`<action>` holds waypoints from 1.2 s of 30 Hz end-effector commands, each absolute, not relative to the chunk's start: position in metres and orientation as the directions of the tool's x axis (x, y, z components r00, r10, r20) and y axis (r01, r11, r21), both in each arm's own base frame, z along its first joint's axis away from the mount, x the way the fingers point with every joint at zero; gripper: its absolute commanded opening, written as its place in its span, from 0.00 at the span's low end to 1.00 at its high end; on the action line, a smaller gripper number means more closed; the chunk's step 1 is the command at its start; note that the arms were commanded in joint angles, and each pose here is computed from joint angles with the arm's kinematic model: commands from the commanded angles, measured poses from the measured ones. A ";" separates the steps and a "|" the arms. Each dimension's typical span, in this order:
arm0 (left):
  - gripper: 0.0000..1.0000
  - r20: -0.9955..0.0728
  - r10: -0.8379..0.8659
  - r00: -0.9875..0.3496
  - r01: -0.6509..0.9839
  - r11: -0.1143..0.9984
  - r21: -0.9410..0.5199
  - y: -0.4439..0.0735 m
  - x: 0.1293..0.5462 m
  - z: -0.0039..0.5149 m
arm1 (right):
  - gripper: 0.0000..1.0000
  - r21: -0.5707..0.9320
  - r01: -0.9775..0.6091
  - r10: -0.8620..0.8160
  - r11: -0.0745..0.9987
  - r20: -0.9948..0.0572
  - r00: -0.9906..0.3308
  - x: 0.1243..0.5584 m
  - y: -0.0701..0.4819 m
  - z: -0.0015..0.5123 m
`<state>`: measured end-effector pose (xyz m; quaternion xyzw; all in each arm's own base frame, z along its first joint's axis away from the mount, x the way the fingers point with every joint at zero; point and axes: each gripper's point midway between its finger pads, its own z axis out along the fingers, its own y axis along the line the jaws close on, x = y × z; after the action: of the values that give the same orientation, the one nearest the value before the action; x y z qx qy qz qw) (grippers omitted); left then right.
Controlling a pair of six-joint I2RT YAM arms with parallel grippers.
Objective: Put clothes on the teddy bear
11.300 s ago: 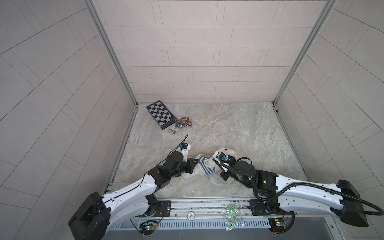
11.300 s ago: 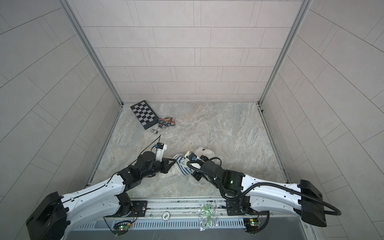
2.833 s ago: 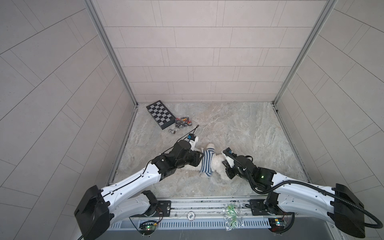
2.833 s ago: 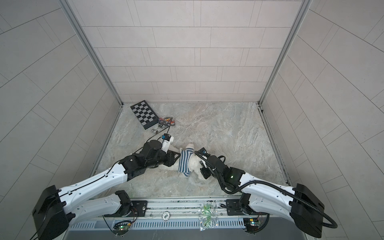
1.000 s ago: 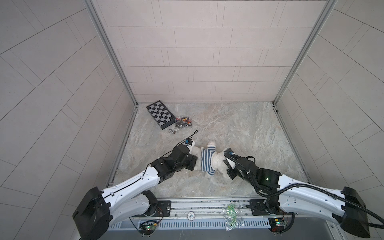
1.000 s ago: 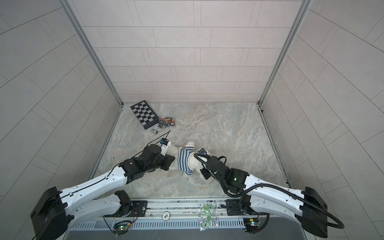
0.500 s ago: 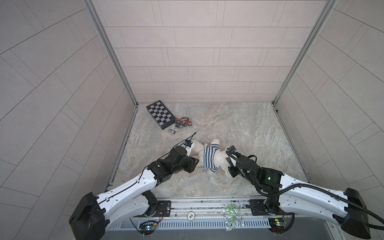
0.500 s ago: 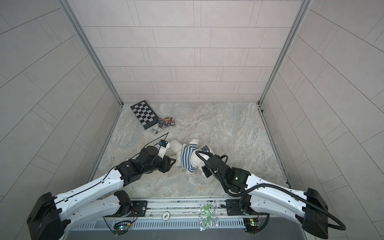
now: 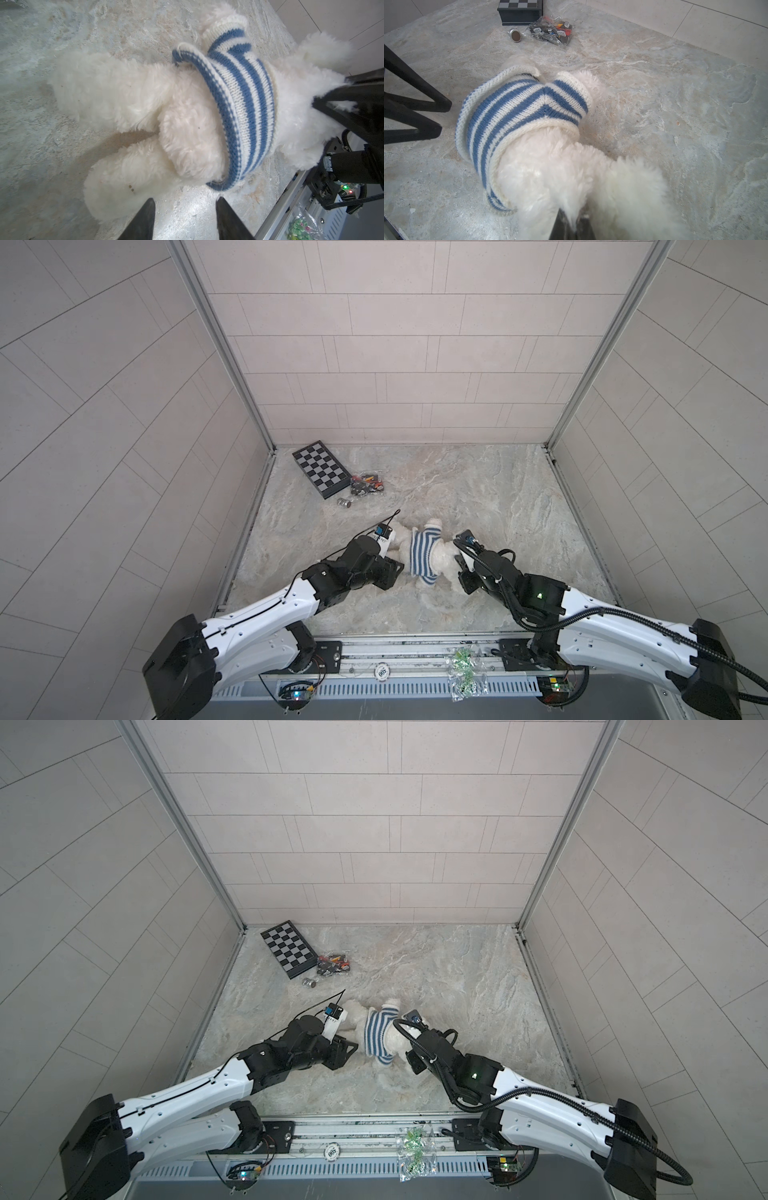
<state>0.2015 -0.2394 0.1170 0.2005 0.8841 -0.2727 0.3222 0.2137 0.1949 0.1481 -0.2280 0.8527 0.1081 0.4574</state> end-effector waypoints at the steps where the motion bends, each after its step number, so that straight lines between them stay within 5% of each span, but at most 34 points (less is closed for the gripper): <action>1: 0.51 -0.695 0.158 -0.701 0.531 0.767 -0.361 -0.242 0.202 0.118 | 0.00 0.030 -0.470 -0.220 0.882 -0.856 -0.467 0.217 0.196 0.164; 29: 0.47 -0.745 0.122 -0.656 0.599 0.685 -0.415 -0.289 0.206 0.155 | 0.00 0.058 -0.479 -0.208 0.876 -0.851 -0.482 0.211 0.189 0.157; 36: 0.30 -0.714 0.142 -0.685 0.569 0.716 -0.404 -0.294 0.214 0.142 | 0.00 0.063 -0.482 -0.204 0.874 -0.853 -0.480 0.211 0.190 0.157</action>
<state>0.2102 -0.2910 0.1361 0.2085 0.8631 -0.3169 0.3336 0.2082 0.1889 0.1485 -0.2188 0.8534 0.1342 0.4538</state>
